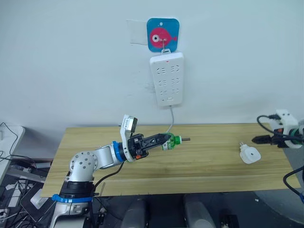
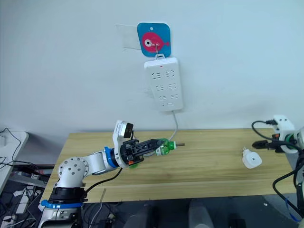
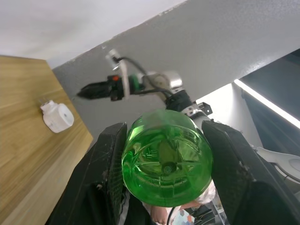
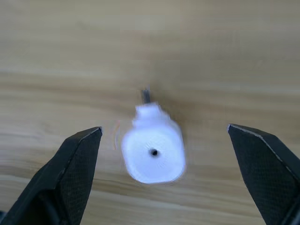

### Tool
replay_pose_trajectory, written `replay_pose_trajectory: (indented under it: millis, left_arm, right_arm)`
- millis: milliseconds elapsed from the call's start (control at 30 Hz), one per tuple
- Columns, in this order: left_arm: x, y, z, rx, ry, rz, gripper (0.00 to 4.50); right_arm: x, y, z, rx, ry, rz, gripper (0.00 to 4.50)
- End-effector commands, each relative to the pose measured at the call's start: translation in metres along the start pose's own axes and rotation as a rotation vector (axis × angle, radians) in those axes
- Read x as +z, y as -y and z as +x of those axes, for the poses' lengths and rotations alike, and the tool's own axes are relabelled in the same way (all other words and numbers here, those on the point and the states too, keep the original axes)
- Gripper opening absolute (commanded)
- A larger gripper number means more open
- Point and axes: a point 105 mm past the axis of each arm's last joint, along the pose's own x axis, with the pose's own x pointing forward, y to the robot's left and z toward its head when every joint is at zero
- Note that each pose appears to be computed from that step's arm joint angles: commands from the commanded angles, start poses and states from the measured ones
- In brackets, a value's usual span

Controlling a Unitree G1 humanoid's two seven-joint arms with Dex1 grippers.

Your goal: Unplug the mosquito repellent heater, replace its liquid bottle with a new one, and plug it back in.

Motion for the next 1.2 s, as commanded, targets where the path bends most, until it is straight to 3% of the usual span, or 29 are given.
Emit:
replay_pose_trajectory:
  millis: [33, 200, 367, 500, 767, 1200]
  left_arm:
    - [0.006, 0.005, 0.014, -0.012, 0.013, 0.206, 2.22]
    - [0.027, -0.004, 0.029, 0.050, 0.142, 0.385, 2.22]
    - [0.042, -0.012, 0.038, 0.092, 0.218, 0.462, 2.22]
    - [0.045, -0.015, 0.046, 0.105, 0.240, 0.483, 2.22]
    - [0.040, -0.014, 0.055, 0.084, 0.242, 0.484, 2.22]
    - [0.035, -0.008, 0.071, 0.049, 0.257, 0.485, 2.22]
  right_arm:
    - [0.022, -0.059, -0.010, 0.272, 0.203, 0.113, 4.46]
    - [0.023, -0.122, -0.008, 0.558, 0.532, 0.381, 4.46]
    - [0.021, -0.182, -0.003, 0.721, 0.685, 0.518, 4.46]
    - [0.017, -0.211, 0.002, 0.777, 0.682, 0.625, 4.46]
    - [0.020, -0.240, 0.000, 0.826, 0.643, 0.699, 4.46]
    - [0.023, -0.264, -0.014, 0.903, 0.489, 0.770, 4.46]
